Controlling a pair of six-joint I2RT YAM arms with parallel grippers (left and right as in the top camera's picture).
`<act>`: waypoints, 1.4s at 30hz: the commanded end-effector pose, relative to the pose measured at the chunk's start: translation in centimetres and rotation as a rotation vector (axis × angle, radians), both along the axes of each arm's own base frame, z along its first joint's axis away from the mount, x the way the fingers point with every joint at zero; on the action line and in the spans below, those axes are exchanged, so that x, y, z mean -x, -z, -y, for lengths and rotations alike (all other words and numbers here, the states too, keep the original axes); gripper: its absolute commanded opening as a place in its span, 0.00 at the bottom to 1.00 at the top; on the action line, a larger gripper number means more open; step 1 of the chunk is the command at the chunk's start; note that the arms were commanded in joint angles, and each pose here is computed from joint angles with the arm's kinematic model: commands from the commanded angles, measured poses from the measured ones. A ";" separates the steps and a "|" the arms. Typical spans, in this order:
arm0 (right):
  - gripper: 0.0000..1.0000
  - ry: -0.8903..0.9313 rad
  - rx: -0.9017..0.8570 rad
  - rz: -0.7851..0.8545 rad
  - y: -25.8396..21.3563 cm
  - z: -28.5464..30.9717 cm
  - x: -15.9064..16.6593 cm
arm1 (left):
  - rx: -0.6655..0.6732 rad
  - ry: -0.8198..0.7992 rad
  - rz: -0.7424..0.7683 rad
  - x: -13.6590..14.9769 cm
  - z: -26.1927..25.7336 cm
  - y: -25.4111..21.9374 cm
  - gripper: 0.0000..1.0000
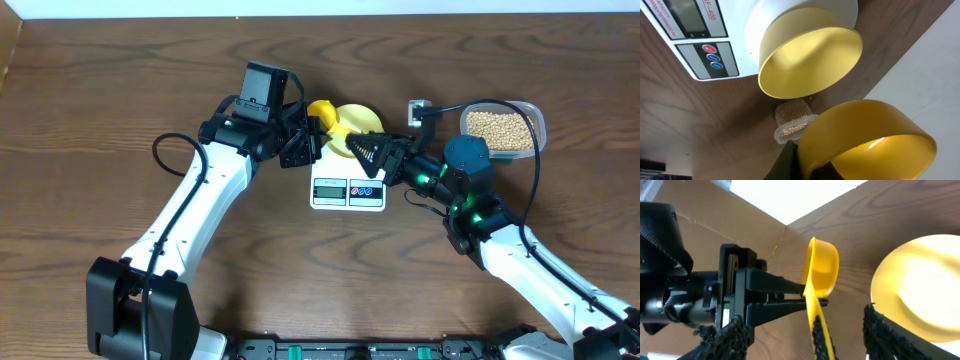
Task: Scoop item into bowl and weigh 50g on scale
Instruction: 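Reach the right gripper toward the scoop above the scale, then grasp the scoop handle with the right gripper from the left gripper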
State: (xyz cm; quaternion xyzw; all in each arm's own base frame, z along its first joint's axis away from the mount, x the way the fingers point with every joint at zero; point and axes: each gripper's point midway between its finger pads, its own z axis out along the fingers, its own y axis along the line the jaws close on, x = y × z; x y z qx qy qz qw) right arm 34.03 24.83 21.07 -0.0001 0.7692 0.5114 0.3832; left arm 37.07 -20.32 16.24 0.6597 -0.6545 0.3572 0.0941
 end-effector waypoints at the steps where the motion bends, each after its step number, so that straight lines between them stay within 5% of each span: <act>1: 0.68 0.041 0.006 0.012 -0.4 0.2 -0.8 | 0.039 -0.033 -0.022 0.4 0.3 -0.8 0.08; 25: 0.46 0.197 0.036 0.020 -0.1 2.1 -2.7 | 0.082 -0.011 0.026 0.2 2.7 -1.9 0.08; 35: 0.55 0.242 0.003 0.078 -1.7 2.0 -3.1 | 0.115 -0.013 0.125 -1.5 3.2 -3.5 0.08; 42: 0.49 0.244 -0.022 0.115 -2.8 1.9 -3.2 | 0.108 -0.014 0.106 -1.2 3.1 -3.2 0.08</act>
